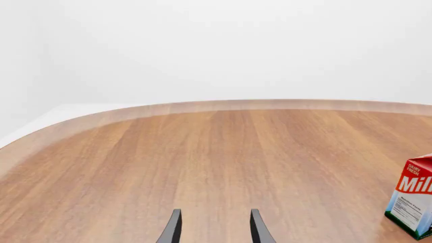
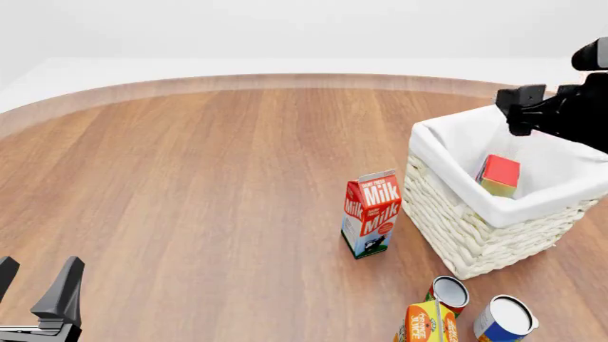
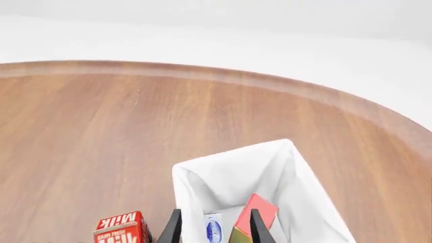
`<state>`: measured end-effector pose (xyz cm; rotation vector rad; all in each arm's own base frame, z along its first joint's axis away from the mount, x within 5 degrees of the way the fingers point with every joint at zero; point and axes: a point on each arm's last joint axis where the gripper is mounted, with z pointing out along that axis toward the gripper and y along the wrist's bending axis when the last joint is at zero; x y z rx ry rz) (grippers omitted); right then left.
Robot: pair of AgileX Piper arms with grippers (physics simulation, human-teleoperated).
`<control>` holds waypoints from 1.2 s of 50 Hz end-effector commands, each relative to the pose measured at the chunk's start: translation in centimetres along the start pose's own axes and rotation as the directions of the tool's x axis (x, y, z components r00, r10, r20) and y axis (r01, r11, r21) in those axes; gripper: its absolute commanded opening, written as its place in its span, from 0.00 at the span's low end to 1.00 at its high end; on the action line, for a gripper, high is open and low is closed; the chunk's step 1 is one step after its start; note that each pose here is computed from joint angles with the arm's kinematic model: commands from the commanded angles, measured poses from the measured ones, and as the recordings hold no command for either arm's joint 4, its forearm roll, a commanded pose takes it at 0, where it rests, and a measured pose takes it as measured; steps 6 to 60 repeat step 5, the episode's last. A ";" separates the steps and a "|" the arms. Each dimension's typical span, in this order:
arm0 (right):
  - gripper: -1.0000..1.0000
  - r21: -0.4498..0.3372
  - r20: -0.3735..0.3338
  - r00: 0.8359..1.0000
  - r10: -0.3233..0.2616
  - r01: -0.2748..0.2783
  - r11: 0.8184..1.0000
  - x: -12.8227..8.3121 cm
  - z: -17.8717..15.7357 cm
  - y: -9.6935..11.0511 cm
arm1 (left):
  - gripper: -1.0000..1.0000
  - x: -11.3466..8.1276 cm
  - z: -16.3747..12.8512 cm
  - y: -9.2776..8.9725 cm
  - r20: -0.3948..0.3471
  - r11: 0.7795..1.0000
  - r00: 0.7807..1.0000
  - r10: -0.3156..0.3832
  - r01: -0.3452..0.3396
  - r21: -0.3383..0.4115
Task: Pick up the cream cheese box and the butter, and put them in the basket.
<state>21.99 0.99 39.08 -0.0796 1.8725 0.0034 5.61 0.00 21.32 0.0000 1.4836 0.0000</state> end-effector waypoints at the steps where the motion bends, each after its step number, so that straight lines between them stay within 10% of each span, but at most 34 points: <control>1: 1.00 -0.067 0.124 0.992 -0.010 0.018 0.998 -3.2 -7.3 1.1 | 1.00 0.0 0.0 0.0 0.000 1.000 1.000 0.000 0.000 0.000; 60: 1.00 -0.091 0.176 0.984 -0.017 0.033 0.995 -4.4 -10.2 1.2 | 1.00 0.0 0.0 0.0 0.000 1.000 1.000 0.000 0.000 0.000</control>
